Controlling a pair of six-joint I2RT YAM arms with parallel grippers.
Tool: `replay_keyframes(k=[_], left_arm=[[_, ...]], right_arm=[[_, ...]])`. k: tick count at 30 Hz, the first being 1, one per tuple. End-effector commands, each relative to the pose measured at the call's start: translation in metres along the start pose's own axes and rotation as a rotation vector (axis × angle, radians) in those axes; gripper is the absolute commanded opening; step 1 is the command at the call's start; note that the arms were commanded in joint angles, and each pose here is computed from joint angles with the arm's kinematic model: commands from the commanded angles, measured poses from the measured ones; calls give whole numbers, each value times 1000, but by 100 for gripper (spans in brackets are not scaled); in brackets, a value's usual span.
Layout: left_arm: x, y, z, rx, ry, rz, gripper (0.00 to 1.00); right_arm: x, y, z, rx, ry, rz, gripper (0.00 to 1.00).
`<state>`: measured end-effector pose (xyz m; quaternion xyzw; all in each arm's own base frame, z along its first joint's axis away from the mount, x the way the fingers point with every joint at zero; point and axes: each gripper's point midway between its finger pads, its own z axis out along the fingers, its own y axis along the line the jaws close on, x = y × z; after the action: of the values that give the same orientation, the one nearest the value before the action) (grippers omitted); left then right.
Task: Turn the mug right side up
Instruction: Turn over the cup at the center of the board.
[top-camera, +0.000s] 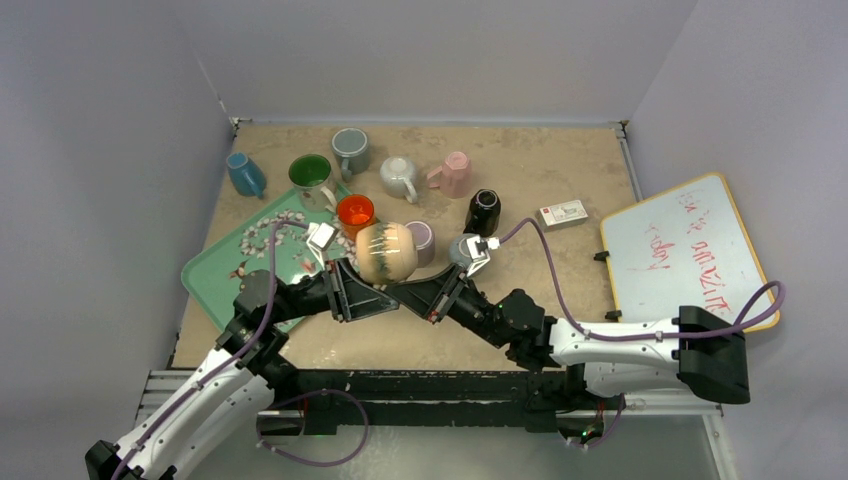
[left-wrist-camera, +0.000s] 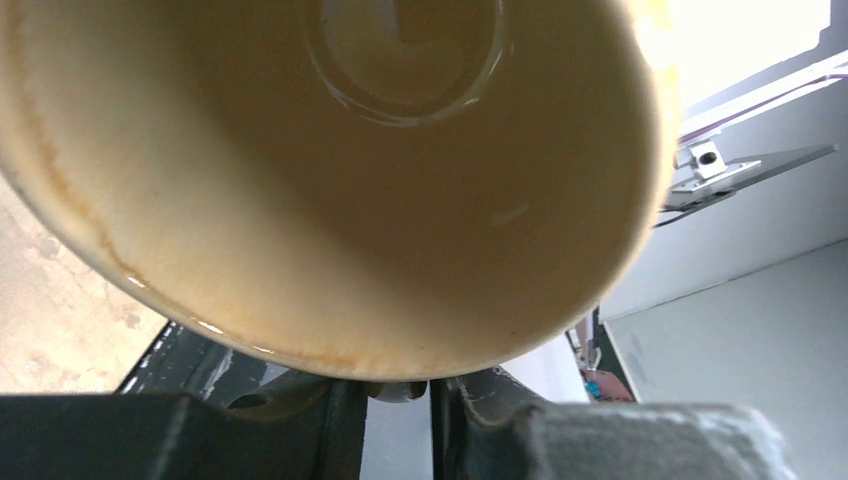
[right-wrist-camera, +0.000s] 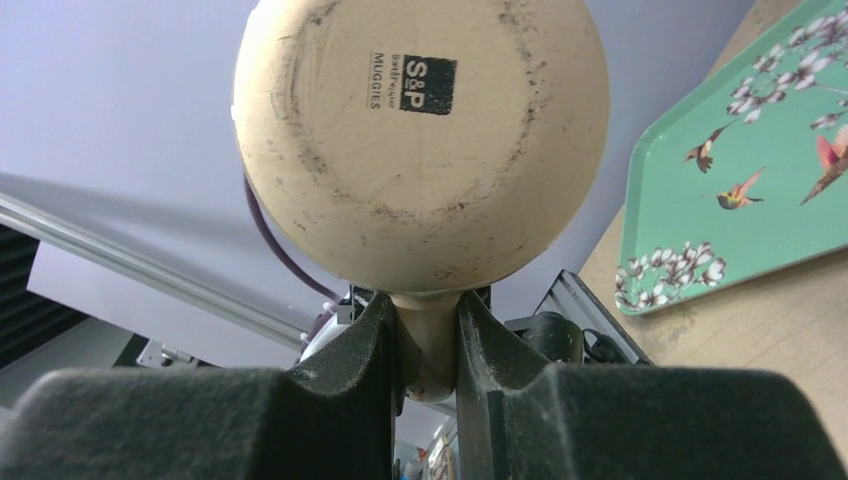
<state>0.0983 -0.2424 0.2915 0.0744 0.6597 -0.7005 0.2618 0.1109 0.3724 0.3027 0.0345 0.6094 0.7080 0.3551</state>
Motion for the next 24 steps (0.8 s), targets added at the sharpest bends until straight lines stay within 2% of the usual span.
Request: replay_keyframes(k=[1, 3, 7, 10, 15, 17, 24], left_arm=[[-7, -14, 2, 64, -28, 53, 9], [-9, -14, 2, 55, -38, 50, 0], [-9, -7, 1, 27, -53, 39, 0], [-8, -2, 0, 14, -58, 30, 0], [-6, 5, -2, -9, -67, 14, 0], [-5, 7, -3, -15, -69, 10, 0], [-3, 18, -5, -46, -74, -1, 0]], right_arm=[[-17, 57, 8, -181, -42, 25, 0], [-13, 54, 7, -177, -28, 23, 0], [-11, 49, 4, -168, -24, 18, 1], [-13, 44, 2, -149, -33, 6, 16], [-17, 38, -2, -122, -49, -12, 35], [-17, 35, -3, -110, -52, -13, 39], [-21, 18, -10, -44, -70, -20, 42]])
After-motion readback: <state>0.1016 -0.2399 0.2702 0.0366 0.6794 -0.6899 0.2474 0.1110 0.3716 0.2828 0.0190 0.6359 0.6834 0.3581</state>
